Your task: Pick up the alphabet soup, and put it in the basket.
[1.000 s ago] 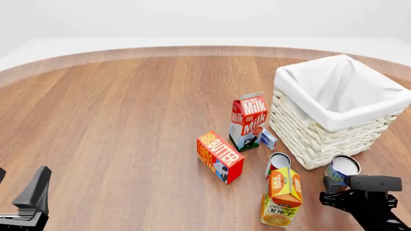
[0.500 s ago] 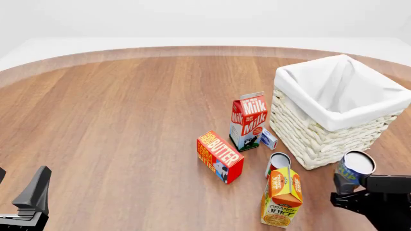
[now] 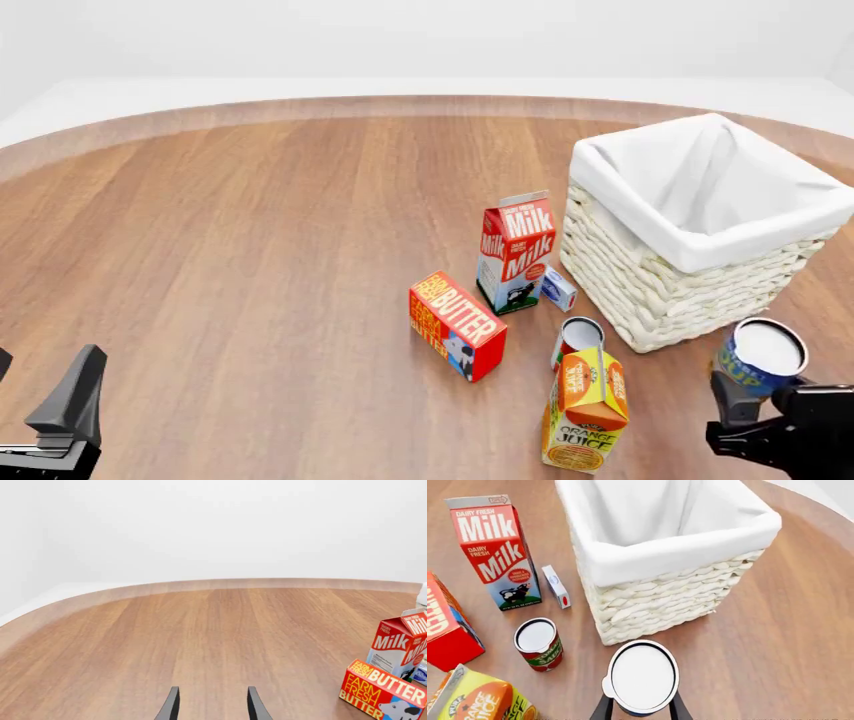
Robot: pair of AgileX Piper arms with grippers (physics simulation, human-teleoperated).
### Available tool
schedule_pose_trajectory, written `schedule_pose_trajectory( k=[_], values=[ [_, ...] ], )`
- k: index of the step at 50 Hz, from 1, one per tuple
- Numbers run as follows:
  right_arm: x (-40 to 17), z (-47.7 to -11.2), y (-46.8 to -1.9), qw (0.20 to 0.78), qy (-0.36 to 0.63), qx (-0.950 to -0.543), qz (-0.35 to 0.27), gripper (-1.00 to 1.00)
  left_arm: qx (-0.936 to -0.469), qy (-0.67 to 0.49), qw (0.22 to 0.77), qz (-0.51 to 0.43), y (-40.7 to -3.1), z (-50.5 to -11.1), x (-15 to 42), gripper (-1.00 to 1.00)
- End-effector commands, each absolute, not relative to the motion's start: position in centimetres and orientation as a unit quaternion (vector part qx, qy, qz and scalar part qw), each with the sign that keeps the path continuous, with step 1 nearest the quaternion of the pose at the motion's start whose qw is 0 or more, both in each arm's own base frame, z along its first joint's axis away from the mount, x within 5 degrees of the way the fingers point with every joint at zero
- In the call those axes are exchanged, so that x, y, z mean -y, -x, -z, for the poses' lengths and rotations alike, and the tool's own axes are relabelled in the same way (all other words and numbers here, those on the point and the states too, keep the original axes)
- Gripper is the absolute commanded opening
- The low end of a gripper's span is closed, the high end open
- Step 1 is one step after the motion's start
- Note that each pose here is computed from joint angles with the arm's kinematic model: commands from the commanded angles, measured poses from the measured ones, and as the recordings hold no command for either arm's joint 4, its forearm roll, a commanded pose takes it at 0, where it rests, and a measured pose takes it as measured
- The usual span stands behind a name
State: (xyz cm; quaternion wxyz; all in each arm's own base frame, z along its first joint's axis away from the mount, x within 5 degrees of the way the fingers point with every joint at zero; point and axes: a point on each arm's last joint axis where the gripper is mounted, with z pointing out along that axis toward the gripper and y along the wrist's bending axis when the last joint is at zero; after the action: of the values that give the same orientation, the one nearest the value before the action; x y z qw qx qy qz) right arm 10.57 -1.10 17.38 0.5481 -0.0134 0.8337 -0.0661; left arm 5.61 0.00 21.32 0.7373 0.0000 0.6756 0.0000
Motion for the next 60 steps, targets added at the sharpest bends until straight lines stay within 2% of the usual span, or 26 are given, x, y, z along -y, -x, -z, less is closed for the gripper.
schedule_pose_trajectory(
  k=[1, 19, 60],
  values=[
    [1.1, -17.8, -9.6, 0.560, 0.011, -0.826, 0.069, -1.00, -0.676, 0.000, 0.737, 0.000, -5.6, -21.3, 0.0, 1.00],
    [0.8, -18.4, -9.5, 0.578, 0.035, -0.812, 0.074, -1.00, -0.676, 0.000, 0.737, 0.000, -5.6, -21.3, 0.0, 1.00],
    [0.3, -26.2, -9.4, 0.633, 0.065, -0.768, 0.073, -1.00, -0.676, 0.000, 0.737, 0.000, -5.6, -21.3, 0.0, 1.00]
  ],
)
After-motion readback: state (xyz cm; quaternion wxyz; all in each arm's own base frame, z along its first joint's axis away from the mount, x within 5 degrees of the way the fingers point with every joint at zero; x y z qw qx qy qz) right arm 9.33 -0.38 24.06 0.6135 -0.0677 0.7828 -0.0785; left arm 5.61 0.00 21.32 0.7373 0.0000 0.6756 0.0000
